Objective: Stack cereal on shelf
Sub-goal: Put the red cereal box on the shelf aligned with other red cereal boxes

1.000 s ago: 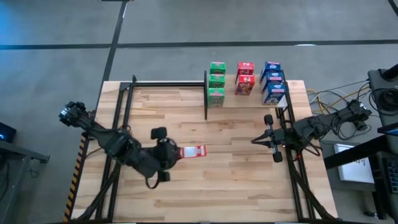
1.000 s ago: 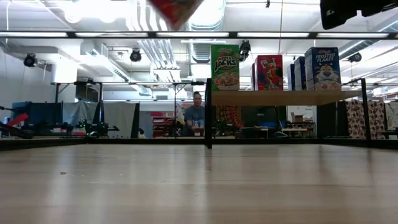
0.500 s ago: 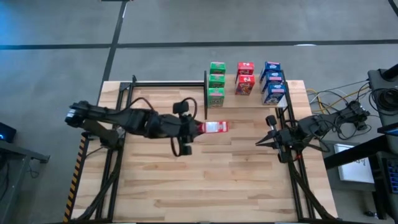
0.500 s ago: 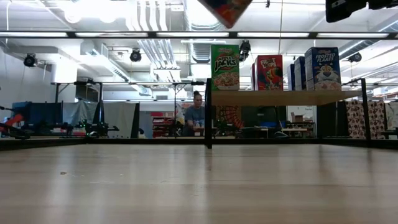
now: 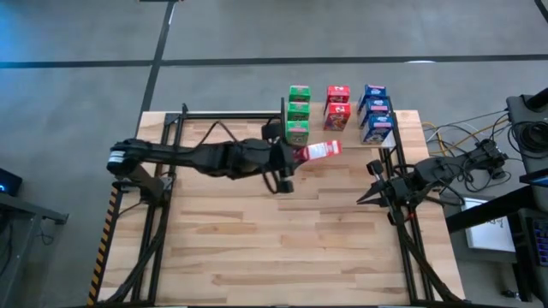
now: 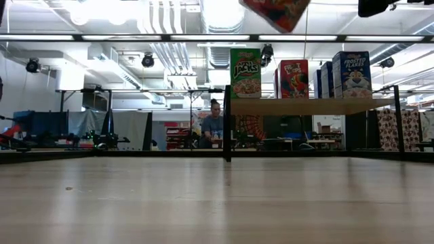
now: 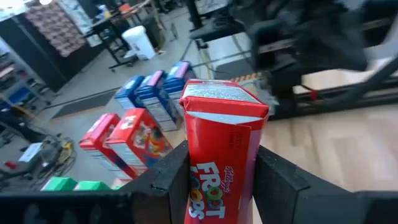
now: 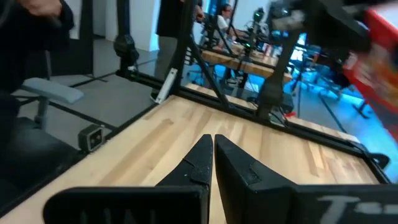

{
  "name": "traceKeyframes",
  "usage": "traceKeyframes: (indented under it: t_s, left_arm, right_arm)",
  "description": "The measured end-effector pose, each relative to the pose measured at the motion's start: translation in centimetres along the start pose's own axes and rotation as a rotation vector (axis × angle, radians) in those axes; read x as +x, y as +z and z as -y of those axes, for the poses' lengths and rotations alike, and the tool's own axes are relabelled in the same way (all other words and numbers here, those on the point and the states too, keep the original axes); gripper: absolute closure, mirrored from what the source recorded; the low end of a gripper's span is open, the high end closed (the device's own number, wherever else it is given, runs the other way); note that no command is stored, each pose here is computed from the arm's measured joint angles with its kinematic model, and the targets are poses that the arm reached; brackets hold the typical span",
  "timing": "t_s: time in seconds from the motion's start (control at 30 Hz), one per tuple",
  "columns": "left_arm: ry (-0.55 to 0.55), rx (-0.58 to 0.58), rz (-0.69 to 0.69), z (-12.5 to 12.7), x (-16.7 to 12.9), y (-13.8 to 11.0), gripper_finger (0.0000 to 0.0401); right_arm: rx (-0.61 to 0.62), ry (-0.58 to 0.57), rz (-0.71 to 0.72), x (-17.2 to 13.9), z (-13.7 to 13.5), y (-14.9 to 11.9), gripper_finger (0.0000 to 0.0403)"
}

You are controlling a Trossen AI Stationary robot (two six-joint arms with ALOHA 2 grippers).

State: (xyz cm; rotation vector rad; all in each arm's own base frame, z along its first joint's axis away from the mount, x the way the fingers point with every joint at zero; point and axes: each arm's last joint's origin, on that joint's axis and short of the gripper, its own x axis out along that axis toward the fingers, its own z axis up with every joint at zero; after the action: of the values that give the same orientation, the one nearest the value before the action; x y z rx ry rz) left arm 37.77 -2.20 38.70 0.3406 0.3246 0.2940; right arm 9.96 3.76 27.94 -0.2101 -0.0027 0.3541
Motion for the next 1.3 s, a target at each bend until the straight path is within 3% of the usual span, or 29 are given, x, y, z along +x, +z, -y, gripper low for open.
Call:
traceKeyframes:
  t_s: [0.37,0.8,1.3]
  left_arm:
    - [0.074,-0.025,-0.026,-1.7,4.2,-0.7,0.0273]
    - [-0.002,0.038,-0.215,-1.2,7.8,1.6,0.0273]
    - [0.006,0.033,-0.275,-1.1,11.2,0.9,0.0273]
  right_arm:
    - [-0.015,0.013,0.007,0.0,0.0,0.0,0.0394]
    - [-0.003,0.014,0.012,-0.3,0.0,0.1,0.0394]
    - [-0.005,0.015,0.008,-0.2,0.0,0.0,0.0394]
